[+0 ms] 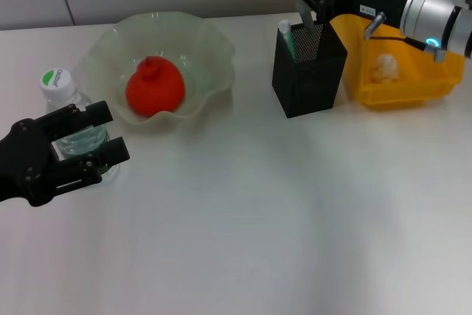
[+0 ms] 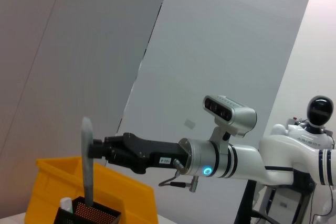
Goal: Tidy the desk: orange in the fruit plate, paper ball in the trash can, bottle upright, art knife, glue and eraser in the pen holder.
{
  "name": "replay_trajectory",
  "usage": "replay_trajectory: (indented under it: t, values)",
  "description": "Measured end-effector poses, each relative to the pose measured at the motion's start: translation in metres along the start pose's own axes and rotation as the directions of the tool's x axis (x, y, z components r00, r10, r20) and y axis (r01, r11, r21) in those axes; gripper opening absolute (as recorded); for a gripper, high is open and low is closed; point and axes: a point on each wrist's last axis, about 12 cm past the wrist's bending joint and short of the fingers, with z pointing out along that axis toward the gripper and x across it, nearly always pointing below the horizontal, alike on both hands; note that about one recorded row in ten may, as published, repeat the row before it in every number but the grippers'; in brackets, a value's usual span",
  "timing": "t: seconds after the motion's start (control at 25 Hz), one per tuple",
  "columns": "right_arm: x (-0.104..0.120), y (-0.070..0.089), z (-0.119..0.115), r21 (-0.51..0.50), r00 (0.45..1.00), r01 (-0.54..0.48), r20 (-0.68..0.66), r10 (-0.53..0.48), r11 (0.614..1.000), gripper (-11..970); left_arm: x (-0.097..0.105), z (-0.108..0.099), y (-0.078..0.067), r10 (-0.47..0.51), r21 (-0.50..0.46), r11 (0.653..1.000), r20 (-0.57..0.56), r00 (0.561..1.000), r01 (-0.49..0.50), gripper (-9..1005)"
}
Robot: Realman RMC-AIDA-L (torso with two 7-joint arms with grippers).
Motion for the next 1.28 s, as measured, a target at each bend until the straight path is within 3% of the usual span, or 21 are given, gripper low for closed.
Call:
replay_trajectory:
  t: [0.4, 1.28]
  values:
    - [0.017, 0.0, -0.002, 0.042, 0.998, -0.039, -0.053, 0.041, 0.998, 116, -0.002, 0.002, 0.002, 0.005, -0.001, 1.0, -0.002, 1.0, -0.006, 790]
    - [0.022, -0.001, -0.004, 0.06, 0.996, -0.048, -0.076, 0.053, 0.997, 116, 0.0, 0.001, 0.001, 0.002, -0.005, 1.0, 0.001, 1.0, -0.002, 790]
